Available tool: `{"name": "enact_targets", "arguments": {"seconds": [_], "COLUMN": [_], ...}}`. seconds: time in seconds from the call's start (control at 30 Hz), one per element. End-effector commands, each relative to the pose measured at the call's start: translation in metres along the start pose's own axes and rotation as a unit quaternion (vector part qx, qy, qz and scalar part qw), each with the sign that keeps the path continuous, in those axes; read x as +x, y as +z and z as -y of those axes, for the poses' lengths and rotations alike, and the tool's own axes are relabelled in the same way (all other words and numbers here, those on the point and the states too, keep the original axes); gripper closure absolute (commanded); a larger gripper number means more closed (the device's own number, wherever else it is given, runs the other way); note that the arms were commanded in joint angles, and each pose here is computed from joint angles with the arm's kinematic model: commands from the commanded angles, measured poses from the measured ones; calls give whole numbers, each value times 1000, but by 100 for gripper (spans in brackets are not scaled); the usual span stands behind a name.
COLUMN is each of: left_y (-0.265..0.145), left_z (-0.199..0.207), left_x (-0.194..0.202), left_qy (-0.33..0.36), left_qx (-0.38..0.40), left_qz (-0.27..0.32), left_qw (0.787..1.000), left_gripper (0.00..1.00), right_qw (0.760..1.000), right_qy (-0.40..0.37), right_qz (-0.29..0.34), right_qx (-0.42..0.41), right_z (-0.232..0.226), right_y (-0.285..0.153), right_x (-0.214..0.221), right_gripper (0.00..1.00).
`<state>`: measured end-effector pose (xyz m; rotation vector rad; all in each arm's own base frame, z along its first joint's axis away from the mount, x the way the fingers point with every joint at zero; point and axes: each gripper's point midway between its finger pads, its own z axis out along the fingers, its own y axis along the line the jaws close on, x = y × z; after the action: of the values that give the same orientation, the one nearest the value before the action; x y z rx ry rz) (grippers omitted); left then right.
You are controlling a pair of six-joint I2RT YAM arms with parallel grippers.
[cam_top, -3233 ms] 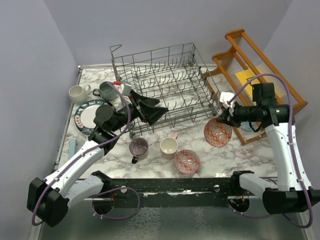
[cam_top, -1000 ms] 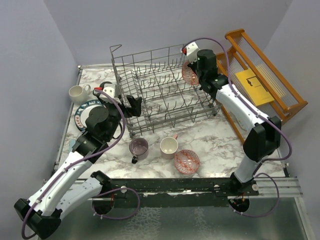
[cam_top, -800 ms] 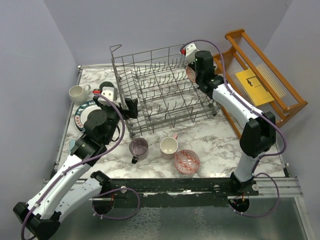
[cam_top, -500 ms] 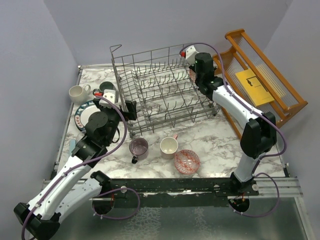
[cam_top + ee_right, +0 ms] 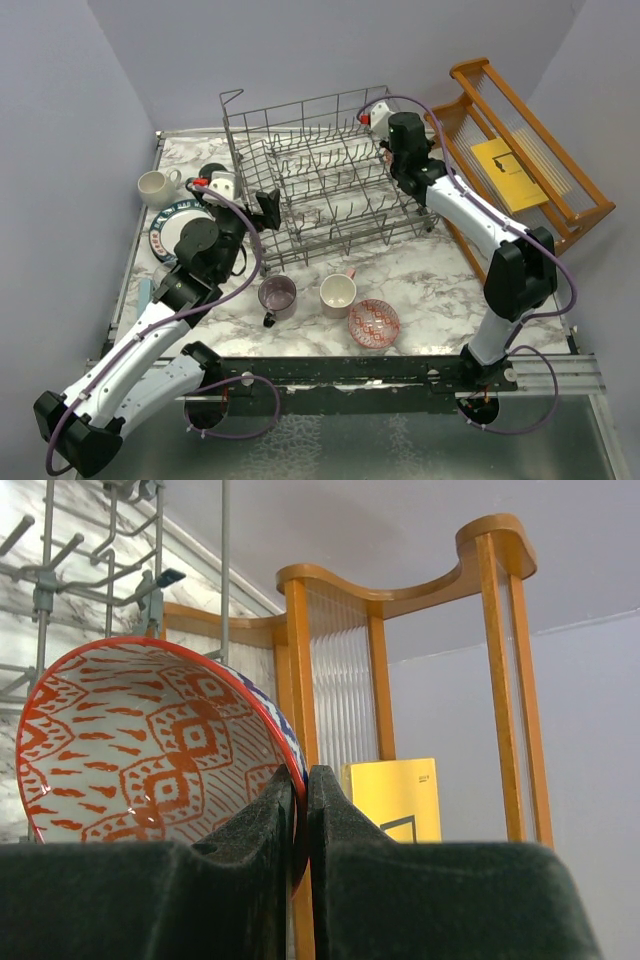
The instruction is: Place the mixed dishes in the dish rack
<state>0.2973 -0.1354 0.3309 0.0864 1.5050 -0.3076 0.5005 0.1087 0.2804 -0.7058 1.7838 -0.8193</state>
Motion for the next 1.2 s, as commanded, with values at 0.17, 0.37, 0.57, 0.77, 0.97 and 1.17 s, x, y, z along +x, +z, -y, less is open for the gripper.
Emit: {"name": "enact_targets", "arguments": {"seconds": [0.17,0.37,0.57,0.77,0.97,1.17], "left_y": [-3,-6,-8,-9,-8,-9], "left_z": [13,9,3,4,8,9], "left_x": [-16,-13,-10,-7,-5,-5], "left_qy": [-8,-6,6,11,1,-3], "left_qx": [34,29,18,21,31,32], "left_qz": [27,26,19,11,9,10], "left_qw": [999,999,1000,1000,999,999], "left_gripper": [4,4,4,4,4,4], "right_qw": [999,998,997,996,995,994], "right_qy": [-17,-45,-69,-76,-84,-92], "right_qz": [4,-6,-20,-26,-25,-31], "right_qx": [37,38,36,38,41,48], "right_z": [11,0,-10,-15,-21,-24], "right_y": [-6,-1,5,7,10,14], "right_x": [-10,-6,2,4,-3,-5], "right_gripper": [99,99,99,99,99,99]}}
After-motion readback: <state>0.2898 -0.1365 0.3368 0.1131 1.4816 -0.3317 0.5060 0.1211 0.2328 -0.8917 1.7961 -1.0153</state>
